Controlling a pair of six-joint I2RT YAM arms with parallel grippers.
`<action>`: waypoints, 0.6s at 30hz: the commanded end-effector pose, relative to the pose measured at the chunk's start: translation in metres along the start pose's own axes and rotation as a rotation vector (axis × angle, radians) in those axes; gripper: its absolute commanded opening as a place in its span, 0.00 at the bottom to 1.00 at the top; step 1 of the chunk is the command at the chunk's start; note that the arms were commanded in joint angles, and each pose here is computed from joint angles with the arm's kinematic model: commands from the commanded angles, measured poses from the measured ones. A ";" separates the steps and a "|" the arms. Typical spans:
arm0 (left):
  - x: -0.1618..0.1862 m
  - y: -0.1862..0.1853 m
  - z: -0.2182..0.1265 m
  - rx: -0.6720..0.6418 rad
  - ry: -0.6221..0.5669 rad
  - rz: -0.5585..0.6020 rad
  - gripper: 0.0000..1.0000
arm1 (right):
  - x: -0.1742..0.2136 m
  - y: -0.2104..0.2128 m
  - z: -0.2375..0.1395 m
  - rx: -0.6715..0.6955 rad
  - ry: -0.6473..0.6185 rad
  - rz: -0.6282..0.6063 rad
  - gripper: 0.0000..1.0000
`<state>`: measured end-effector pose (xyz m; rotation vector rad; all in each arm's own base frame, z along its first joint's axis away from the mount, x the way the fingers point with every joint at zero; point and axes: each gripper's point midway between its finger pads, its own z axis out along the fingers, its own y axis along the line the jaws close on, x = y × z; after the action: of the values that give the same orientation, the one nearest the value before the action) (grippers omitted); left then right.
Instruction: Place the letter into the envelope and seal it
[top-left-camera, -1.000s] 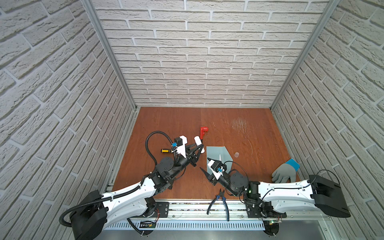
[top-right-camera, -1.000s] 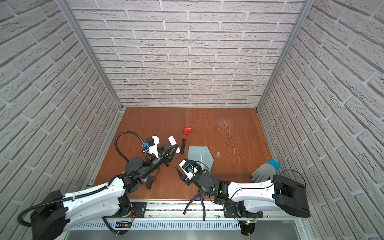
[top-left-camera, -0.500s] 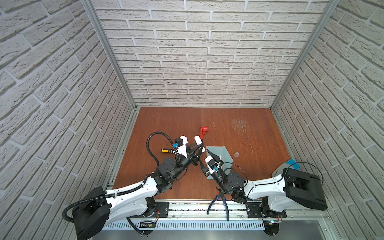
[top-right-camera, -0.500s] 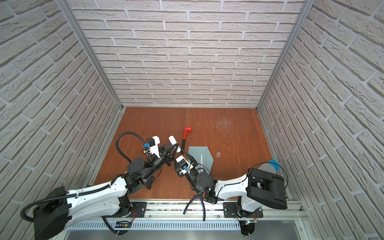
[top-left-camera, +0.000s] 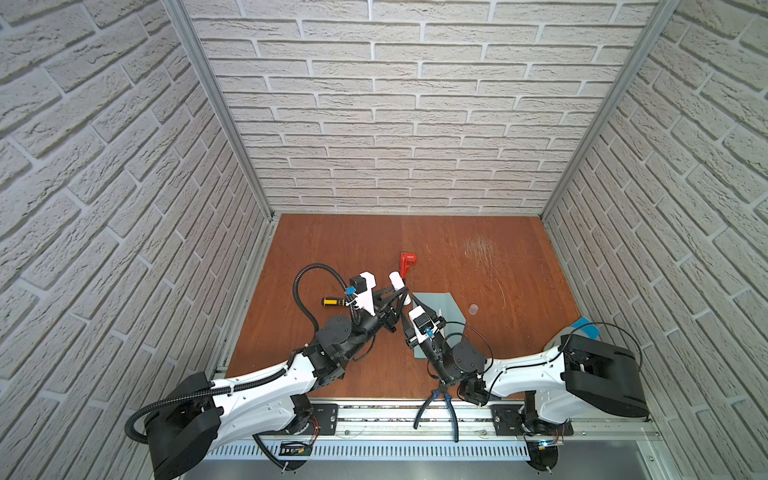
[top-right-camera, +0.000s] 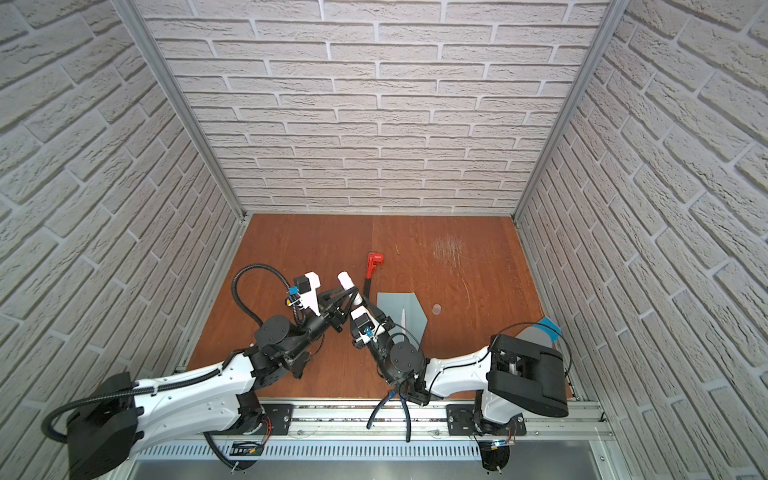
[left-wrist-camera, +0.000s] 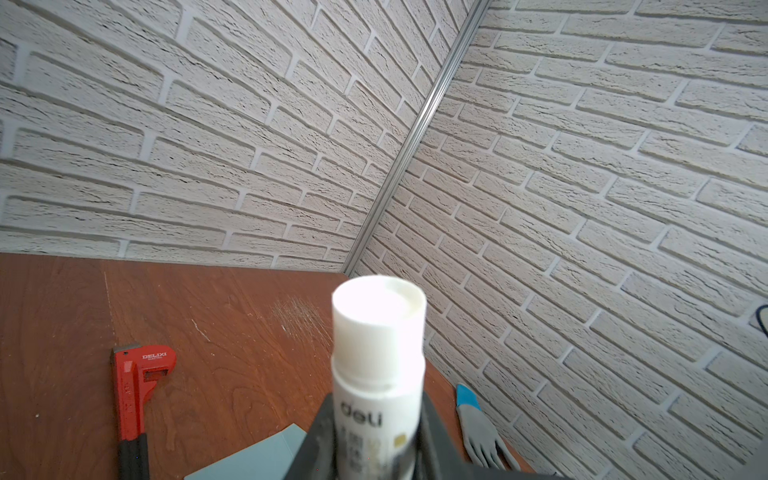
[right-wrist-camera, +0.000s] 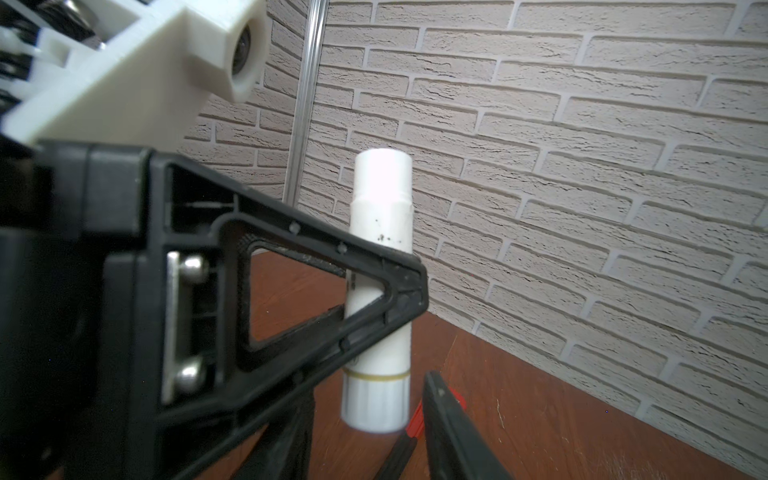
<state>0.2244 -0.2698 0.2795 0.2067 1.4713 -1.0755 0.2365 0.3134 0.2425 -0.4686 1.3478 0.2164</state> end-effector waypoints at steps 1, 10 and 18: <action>-0.022 -0.013 0.000 0.048 -0.082 -0.023 0.00 | -0.009 -0.004 0.005 0.024 -0.017 0.043 0.41; -0.020 -0.014 0.000 0.050 -0.079 -0.022 0.00 | -0.001 -0.002 0.009 0.005 0.028 0.034 0.33; -0.017 -0.014 0.001 0.054 -0.067 -0.022 0.00 | -0.005 -0.004 0.009 0.004 0.014 0.048 0.26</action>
<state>0.2243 -0.2710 0.2776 0.2071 1.4783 -1.0774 0.2449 0.3137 0.2309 -0.4770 1.4023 0.2053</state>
